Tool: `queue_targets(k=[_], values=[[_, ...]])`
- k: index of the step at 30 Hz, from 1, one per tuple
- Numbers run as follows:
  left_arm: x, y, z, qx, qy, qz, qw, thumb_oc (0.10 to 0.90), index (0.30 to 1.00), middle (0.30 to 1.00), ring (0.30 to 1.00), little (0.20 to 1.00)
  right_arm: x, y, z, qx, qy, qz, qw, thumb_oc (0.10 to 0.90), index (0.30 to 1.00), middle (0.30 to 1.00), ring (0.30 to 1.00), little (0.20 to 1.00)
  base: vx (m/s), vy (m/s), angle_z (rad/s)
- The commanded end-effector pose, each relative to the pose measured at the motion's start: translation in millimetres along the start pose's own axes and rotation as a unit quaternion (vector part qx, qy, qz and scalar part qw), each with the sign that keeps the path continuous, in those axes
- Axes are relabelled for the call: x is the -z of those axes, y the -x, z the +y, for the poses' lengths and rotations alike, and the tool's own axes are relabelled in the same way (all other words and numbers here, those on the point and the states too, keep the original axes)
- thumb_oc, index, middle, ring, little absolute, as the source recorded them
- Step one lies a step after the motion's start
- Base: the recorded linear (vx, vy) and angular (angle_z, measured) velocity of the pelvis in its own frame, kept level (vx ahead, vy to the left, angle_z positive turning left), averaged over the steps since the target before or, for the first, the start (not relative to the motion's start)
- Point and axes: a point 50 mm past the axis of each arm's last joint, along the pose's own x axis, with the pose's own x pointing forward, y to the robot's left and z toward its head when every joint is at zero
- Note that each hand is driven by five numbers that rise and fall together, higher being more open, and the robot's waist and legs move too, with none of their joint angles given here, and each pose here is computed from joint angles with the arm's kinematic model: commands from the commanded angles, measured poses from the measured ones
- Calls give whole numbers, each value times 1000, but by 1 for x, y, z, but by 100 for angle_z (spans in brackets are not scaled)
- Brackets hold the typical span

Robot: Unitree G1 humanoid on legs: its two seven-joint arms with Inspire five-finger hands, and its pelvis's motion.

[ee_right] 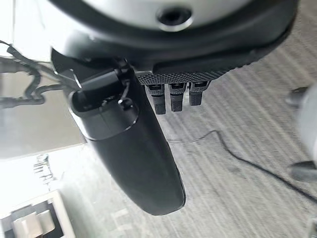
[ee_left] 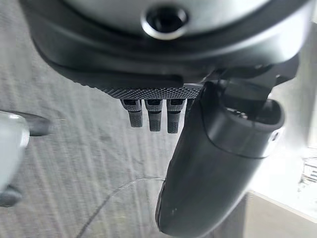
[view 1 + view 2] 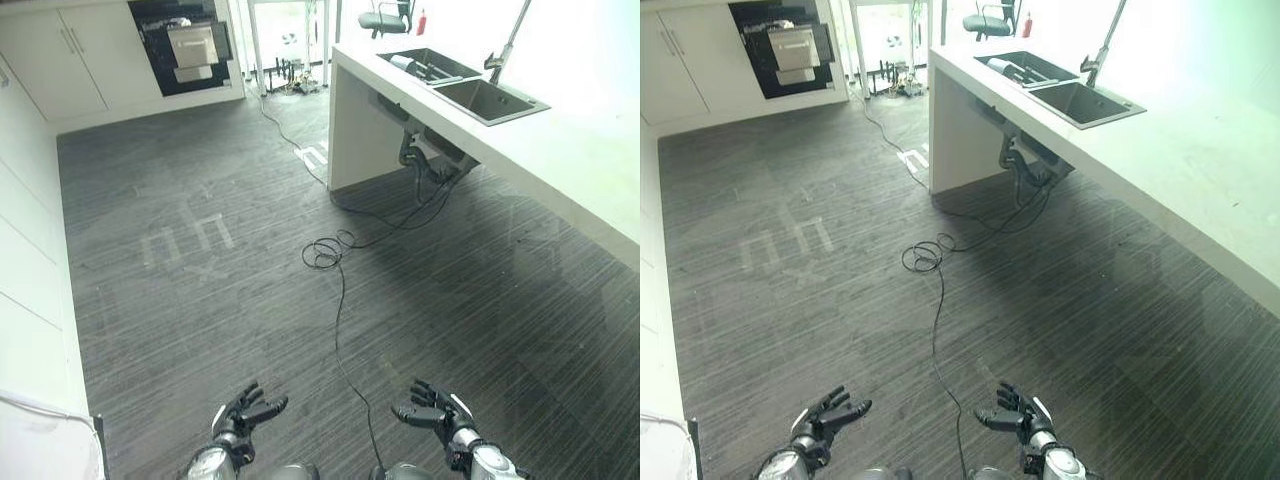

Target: Place the dishes in the dishwasher.

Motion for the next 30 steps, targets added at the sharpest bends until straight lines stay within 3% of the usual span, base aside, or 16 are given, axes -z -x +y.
queue_targets(k=[1,12,30], values=[[-58,-6,-8,21,-43,-121,991,800,900,900,900,900,-54,-9,3,-4,39,-112,993,800,900,900,900,900,25,96,19],[-104,5,-24,60,-72,-216,972,800,900,900,900,900,-98,14,7,3,97,-238,966,800,900,900,900,900,207,-124,14],[-112,42,-41,137,9,-286,948,800,900,900,900,900,-166,67,-4,-43,232,-364,901,800,900,900,900,900,261,-189,12]])
